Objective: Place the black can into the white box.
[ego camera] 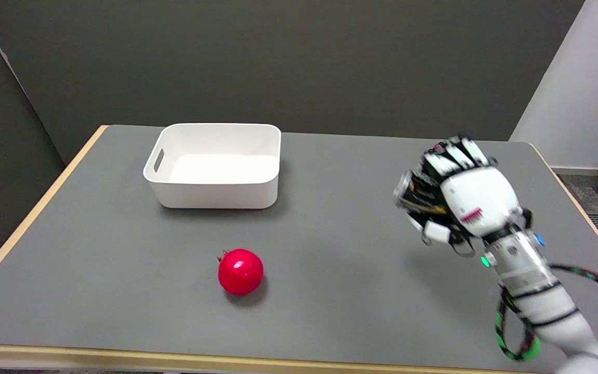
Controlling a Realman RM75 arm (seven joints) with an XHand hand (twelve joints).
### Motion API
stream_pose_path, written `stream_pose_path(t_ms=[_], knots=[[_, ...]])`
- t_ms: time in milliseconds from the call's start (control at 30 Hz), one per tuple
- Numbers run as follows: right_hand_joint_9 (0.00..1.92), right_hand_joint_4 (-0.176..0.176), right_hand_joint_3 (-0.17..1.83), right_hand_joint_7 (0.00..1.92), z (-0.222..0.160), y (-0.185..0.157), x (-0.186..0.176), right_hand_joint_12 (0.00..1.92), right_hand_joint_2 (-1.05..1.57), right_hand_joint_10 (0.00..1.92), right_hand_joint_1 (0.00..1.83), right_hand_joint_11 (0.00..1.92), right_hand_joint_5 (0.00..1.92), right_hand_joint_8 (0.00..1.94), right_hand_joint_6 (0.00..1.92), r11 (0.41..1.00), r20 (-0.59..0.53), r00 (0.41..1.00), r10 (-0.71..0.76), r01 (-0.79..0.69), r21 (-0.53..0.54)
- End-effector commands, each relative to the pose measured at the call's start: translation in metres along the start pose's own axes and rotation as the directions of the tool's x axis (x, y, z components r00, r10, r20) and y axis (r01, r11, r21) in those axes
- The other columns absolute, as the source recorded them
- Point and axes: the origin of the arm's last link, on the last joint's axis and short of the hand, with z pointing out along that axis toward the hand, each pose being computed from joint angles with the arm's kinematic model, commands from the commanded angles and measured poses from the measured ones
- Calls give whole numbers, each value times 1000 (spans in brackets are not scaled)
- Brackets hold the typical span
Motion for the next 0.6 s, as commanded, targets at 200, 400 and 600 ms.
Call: stream_pose_path(t_ms=[200,400,600], knots=[[313,-46,576,587,169,-91,46,947,1076,817,915,2,608,773,1677,928,-238,927,291,-213,304],[322,-18,569,590,203,-106,39,953,1078,809,900,26,608,767,1676,861,-154,873,463,-402,310],[327,0,568,589,229,-115,18,951,1076,799,893,40,610,762,1671,820,-51,840,541,-513,255]])
